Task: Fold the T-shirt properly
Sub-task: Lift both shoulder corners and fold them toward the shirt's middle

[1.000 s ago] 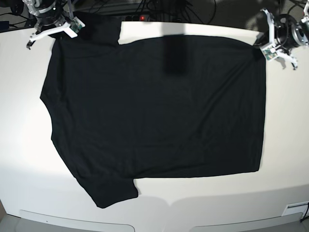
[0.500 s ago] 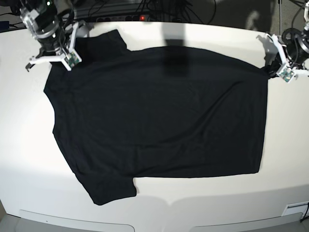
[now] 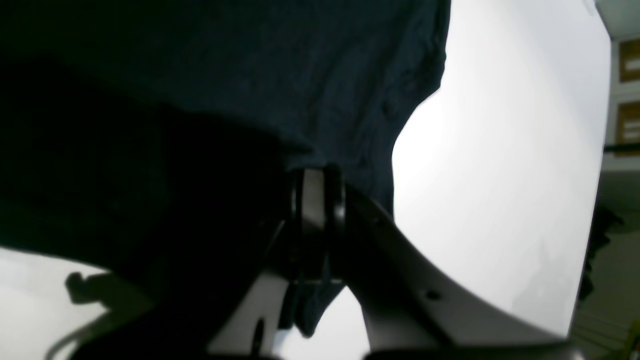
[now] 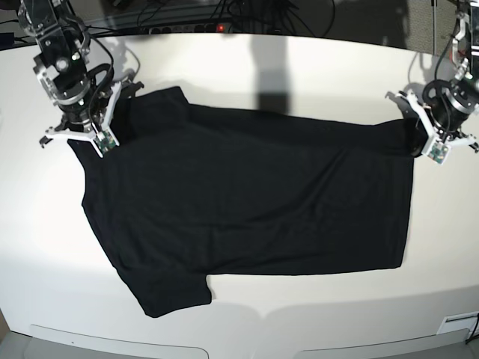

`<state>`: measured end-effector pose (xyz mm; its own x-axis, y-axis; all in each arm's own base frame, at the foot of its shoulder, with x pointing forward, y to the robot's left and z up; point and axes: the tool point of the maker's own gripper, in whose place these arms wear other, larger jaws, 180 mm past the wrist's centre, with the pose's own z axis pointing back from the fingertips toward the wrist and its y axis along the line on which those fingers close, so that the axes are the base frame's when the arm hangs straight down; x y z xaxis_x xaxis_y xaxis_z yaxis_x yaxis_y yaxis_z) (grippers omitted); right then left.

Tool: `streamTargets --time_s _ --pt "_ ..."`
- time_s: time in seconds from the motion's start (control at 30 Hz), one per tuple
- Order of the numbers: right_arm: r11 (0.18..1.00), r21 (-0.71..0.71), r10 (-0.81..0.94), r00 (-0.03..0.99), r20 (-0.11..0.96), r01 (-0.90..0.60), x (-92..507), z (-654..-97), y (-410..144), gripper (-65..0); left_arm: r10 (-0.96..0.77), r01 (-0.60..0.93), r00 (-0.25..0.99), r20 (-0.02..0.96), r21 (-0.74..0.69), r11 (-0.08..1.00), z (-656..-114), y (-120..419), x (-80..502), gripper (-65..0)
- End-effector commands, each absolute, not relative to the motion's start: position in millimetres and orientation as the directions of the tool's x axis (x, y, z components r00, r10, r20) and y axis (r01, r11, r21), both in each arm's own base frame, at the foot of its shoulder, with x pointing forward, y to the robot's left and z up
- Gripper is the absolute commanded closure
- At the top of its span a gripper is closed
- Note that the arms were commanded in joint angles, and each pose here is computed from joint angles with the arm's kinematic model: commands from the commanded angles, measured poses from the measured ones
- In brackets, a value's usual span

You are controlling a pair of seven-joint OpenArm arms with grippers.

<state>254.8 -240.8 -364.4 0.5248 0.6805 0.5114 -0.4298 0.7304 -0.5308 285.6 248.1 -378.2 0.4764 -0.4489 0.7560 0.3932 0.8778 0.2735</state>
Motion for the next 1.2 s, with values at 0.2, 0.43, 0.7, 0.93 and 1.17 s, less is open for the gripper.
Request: streamTargets --time_s 0.2,0.43,0.7,0.93,1.17 --pt "0.743 -0.558 0.661 0.537 0.524 -0.37 286.7 -361.5 -267.2 0.0 -0.423 0.345 0.45 0.786 0.284 0.895 -368.5 263.5 310.4 0.0" --pt "0.75 -0.525 0.659 0.516 0.547 -0.401 309.3 -366.2 -257.1 0.0 -0.395 0.338 0.451 0.8 0.256 0.906 -376.4 268.9 318.4 0.0" --pt "0.76 -0.494 0.65 0.496 0.575 -0.423 330.4 -365.6 -243.0 0.0 -0.366 0.336 0.461 0.808 0.223 0.915 -387.1 266.8 322.5 0.0" --pt "0.754 -0.504 0.657 0.51 0.555 -0.422 333.0 -376.0 -254.7 0.0 -0.358 0.328 0.439 0.824 0.223 0.918 -381.6 266.8 330.4 0.0" --pt "0.755 -0.508 0.656 0.507 0.56 -0.415 337.7 -373.2 -256.0 -12.9 -0.364 0.326 0.434 0.824 0.233 0.916 -378.2 268.2 334.9 -14.8"
